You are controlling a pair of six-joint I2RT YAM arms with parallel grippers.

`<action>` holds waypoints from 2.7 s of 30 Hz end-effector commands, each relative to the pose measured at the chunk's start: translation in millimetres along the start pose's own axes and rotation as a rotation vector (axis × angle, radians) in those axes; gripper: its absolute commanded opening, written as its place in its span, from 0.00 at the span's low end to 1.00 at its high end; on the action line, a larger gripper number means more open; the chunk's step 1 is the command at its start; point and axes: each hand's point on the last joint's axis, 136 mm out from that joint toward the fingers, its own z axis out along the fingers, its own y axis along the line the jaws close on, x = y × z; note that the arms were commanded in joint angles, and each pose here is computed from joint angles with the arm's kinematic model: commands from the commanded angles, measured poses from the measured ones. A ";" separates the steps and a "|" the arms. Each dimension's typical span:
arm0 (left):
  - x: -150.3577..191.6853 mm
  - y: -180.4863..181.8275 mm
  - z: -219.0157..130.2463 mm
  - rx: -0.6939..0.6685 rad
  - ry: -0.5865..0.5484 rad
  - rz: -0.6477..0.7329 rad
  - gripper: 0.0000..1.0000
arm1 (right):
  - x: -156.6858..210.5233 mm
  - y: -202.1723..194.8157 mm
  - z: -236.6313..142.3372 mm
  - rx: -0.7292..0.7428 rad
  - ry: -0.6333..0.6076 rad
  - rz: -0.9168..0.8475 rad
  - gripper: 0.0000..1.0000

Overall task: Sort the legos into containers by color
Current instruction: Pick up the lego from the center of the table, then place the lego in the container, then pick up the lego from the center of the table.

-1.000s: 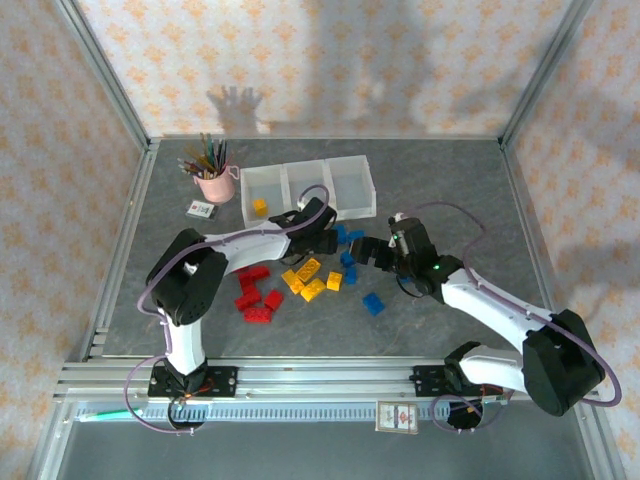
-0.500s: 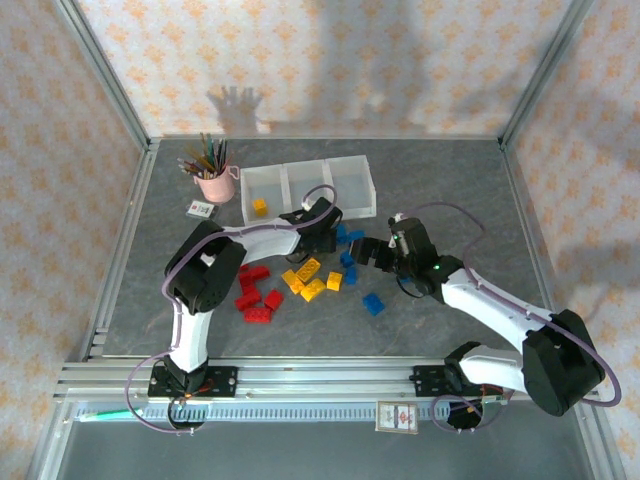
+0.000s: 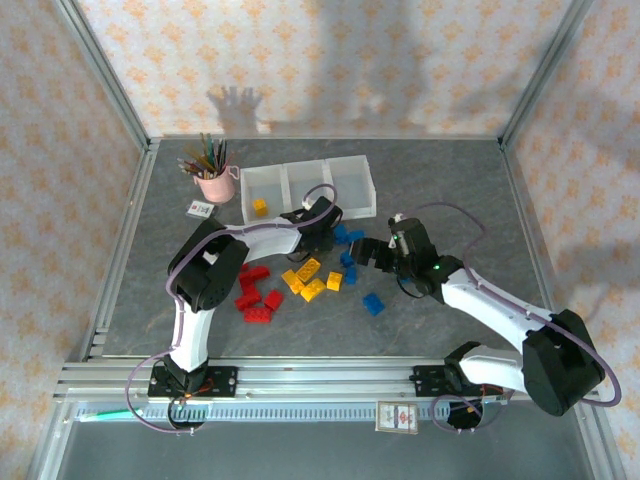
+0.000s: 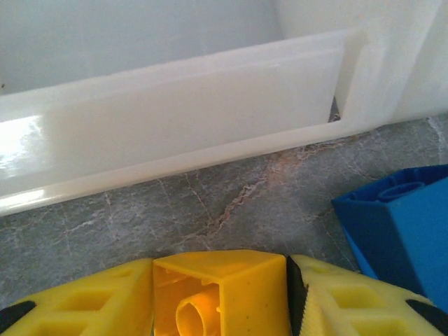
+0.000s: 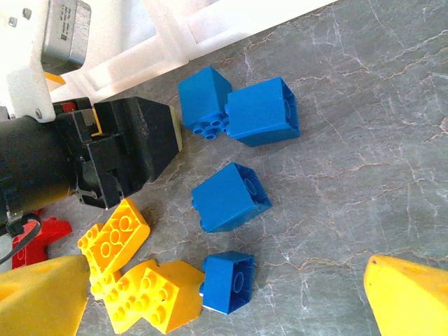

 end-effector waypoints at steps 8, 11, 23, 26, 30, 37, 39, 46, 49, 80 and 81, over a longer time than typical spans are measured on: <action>-18.6 0.1 -45.9 0.084 -0.079 -0.066 0.45 | -10.5 5.5 -8.8 0.015 0.002 -0.053 1.00; -20.4 3.7 -62.3 0.099 -0.100 -0.074 0.43 | -10.5 9.8 -6.1 0.010 0.022 -0.064 1.00; -82.3 63.8 -111.4 0.018 -0.246 -0.162 0.41 | -17.1 61.8 6.4 -0.101 -0.001 -0.030 1.00; -100.2 80.0 -104.4 -0.017 -0.259 -0.197 0.41 | -22.5 73.2 12.1 -0.119 -0.022 -0.031 1.00; -120.8 98.2 -89.9 -0.063 -0.280 -0.239 0.40 | -31.5 83.1 19.5 -0.143 -0.045 -0.016 1.00; -143.8 125.8 -56.0 -0.139 -0.269 -0.299 0.40 | -42.8 92.4 25.3 -0.161 -0.074 -0.019 1.00; -143.9 130.4 -42.7 -0.152 -0.257 -0.308 0.42 | -44.3 94.3 25.6 -0.163 -0.072 -0.021 1.00; -151.4 132.0 -43.9 -0.155 -0.259 -0.310 0.62 | -50.3 99.3 17.7 -0.170 -0.084 -0.035 1.00; -151.5 129.7 -53.2 -0.129 -0.264 -0.317 0.64 | -51.3 99.6 12.5 -0.169 -0.089 -0.038 1.00; 54.4 22.6 -90.9 0.099 0.050 0.121 0.74 | 40.6 34.2 -20.5 -0.193 0.087 0.018 1.00; 57.1 21.5 -88.2 0.099 0.058 0.127 0.74 | 40.6 33.6 -21.3 -0.195 0.081 0.020 1.00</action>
